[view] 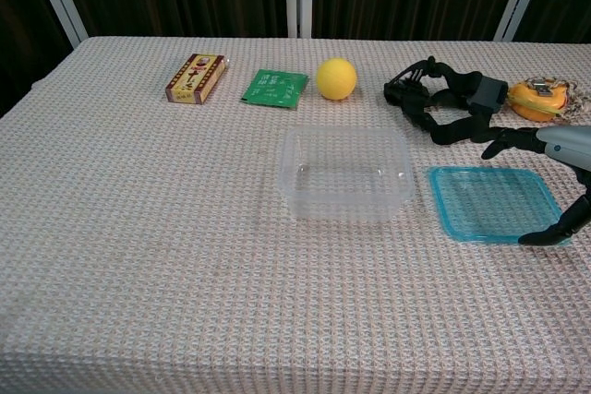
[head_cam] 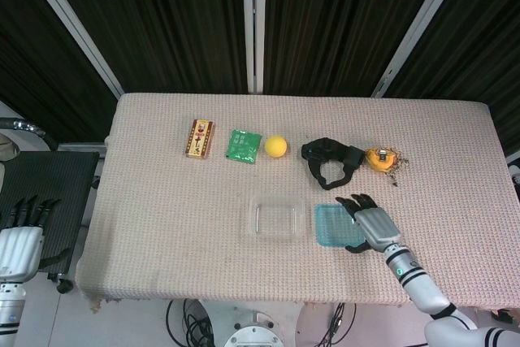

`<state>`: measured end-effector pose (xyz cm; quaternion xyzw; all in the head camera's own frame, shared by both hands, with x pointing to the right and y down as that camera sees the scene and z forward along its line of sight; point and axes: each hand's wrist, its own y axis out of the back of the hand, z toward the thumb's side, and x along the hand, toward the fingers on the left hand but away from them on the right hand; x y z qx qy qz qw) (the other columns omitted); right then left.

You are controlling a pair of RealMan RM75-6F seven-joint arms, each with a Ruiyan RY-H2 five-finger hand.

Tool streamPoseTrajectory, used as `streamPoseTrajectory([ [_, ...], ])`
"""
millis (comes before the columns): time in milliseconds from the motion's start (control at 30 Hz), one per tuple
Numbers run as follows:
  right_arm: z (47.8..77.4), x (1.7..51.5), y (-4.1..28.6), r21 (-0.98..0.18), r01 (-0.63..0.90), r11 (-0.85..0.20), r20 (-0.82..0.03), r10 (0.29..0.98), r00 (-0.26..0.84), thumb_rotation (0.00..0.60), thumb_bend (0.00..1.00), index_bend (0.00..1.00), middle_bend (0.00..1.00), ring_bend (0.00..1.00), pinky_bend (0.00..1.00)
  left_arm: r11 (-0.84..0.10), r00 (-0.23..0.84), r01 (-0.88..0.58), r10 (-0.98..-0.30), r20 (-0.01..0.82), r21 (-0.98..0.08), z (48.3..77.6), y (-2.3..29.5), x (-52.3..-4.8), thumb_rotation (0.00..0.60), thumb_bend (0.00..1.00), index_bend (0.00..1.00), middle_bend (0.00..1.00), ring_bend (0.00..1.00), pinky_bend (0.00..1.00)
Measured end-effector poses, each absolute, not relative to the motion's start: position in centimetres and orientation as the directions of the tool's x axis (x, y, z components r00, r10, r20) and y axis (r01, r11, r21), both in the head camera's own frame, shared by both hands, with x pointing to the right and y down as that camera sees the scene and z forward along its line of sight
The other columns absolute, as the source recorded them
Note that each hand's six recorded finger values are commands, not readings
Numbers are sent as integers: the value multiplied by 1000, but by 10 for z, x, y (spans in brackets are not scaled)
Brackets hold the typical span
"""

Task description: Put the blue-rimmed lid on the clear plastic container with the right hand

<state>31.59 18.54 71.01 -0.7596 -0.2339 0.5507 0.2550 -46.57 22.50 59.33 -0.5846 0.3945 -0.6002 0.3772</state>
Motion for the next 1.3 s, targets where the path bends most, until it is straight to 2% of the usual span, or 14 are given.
streamPoseTrajectory([
  [533,719,314,186,-613,66,-787,-742,603,294,600,26,0,165,0,0,-404,-33,-8,-914,404,-915,593,226,-466,600,0,140,140,17,0],
  [633,721,314,186,-611,66,-789,-744,600,294,600,35,5,226,0,0,-405,-34,-9,-914,405,-914,593,226,-466,600,0,140,140,17,0],
  [700,721,314,185,-616,73,-784,-738,608,293,600,79,69,330,0,0,-404,-34,-10,-914,404,-915,593,226,-466,600,0,140,140,17,0],
  [767,720,314,183,-626,80,-776,-729,619,292,600,112,127,384,0,0,-405,-34,-11,-914,405,-914,594,226,-466,600,0,140,140,17,0],
  [900,711,313,181,-646,94,-758,-708,640,299,600,129,161,424,23,0,-408,-34,-14,-912,408,-913,594,227,-467,600,0,140,140,17,0],
  [1133,679,308,175,-675,142,-724,-660,679,321,600,129,162,420,23,0,-409,-29,-15,-912,410,-912,595,227,-467,600,0,140,140,16,0],
  [1300,656,283,167,-672,180,-718,-631,683,367,600,134,162,414,23,0,-407,-16,-17,-913,407,-913,595,227,-465,600,0,140,140,17,0],
])
